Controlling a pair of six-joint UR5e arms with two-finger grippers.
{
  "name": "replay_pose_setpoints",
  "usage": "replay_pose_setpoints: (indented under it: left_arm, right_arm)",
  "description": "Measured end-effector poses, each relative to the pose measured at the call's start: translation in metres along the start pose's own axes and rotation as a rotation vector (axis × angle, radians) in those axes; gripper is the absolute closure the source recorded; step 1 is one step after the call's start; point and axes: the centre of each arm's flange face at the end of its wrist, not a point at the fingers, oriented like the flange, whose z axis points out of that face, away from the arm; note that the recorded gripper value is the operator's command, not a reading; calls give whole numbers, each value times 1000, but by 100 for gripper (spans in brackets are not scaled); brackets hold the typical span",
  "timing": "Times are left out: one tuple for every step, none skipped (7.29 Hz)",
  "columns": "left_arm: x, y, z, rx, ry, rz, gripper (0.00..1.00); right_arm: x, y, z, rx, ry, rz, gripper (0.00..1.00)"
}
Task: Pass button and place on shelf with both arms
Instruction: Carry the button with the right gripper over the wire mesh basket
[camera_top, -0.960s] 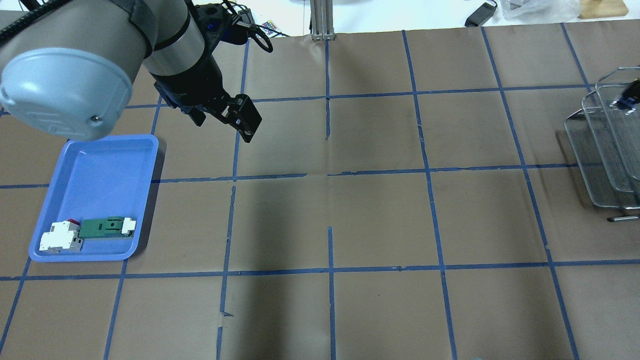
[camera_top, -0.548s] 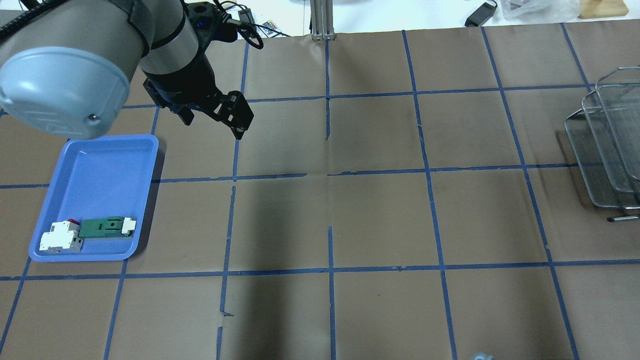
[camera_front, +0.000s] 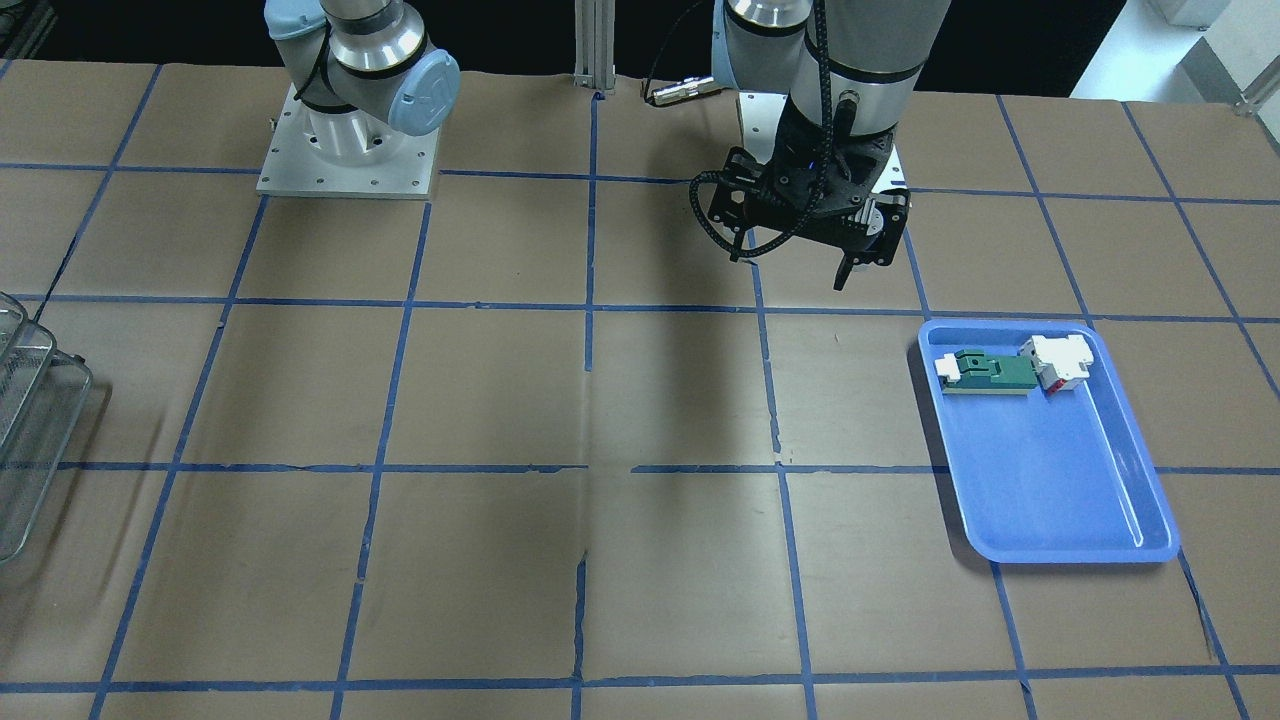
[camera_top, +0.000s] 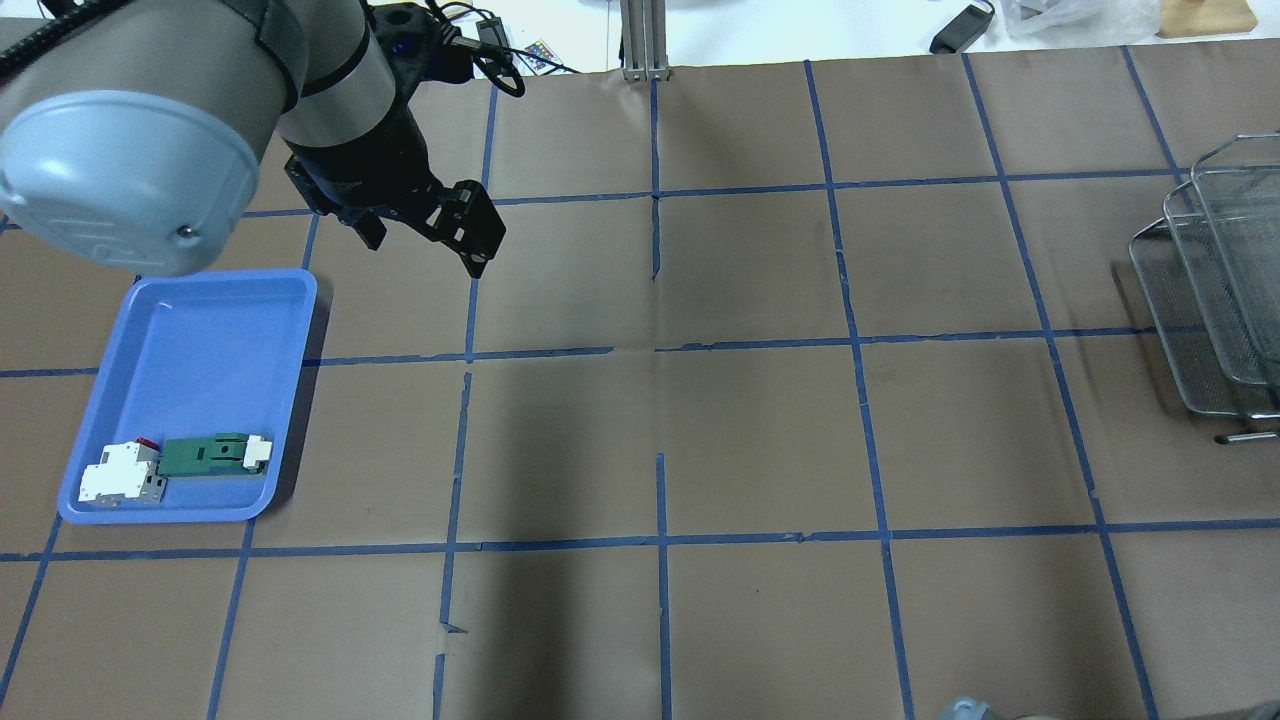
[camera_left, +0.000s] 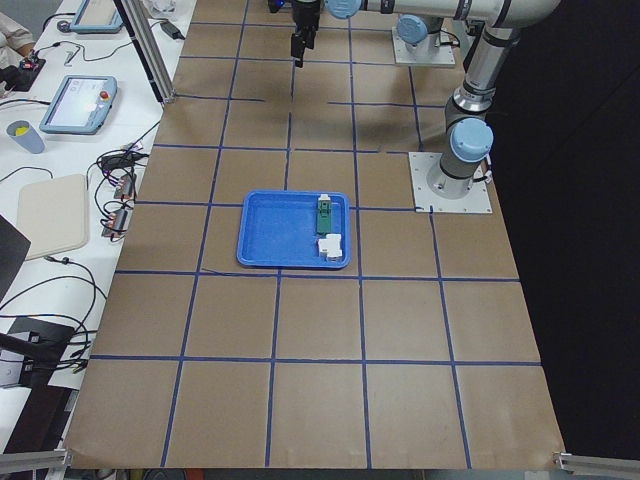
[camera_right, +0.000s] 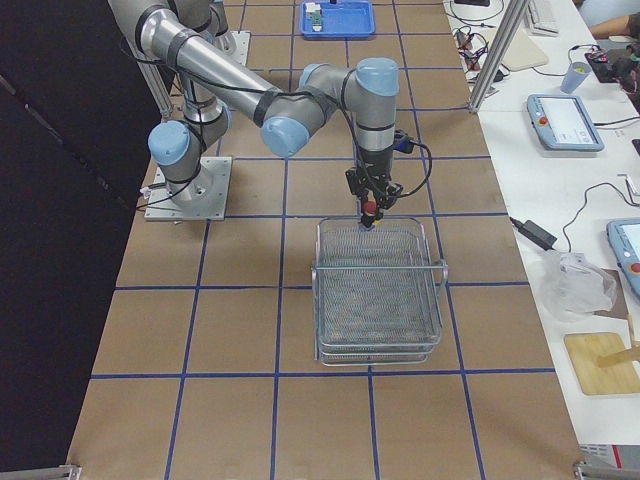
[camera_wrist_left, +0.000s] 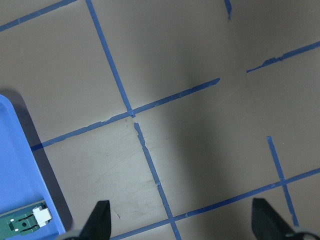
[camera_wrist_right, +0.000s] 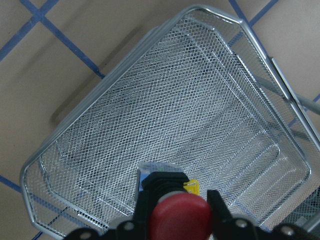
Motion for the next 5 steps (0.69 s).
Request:
replay_pose_setpoints:
  left_arm:
    - [-1,-1,0,0,0,0,0]
    - [-1,-1,0,0,-2,0,0]
    - [-2,-1,0,0,-2,0,0]
    - [-2,-1,0,1,-2,0,0]
    - [-3,-1,0,0,-2,-1,0]
  right_arm:
    - [6,2,14,0,-1,23,100]
    - [10,2,23,0,-1,46,100]
    - [12,2,29,-1,-4,65,100]
    - [13,3,36,-2,-12,87,100]
    - [14,3,41,7,-22,108,82]
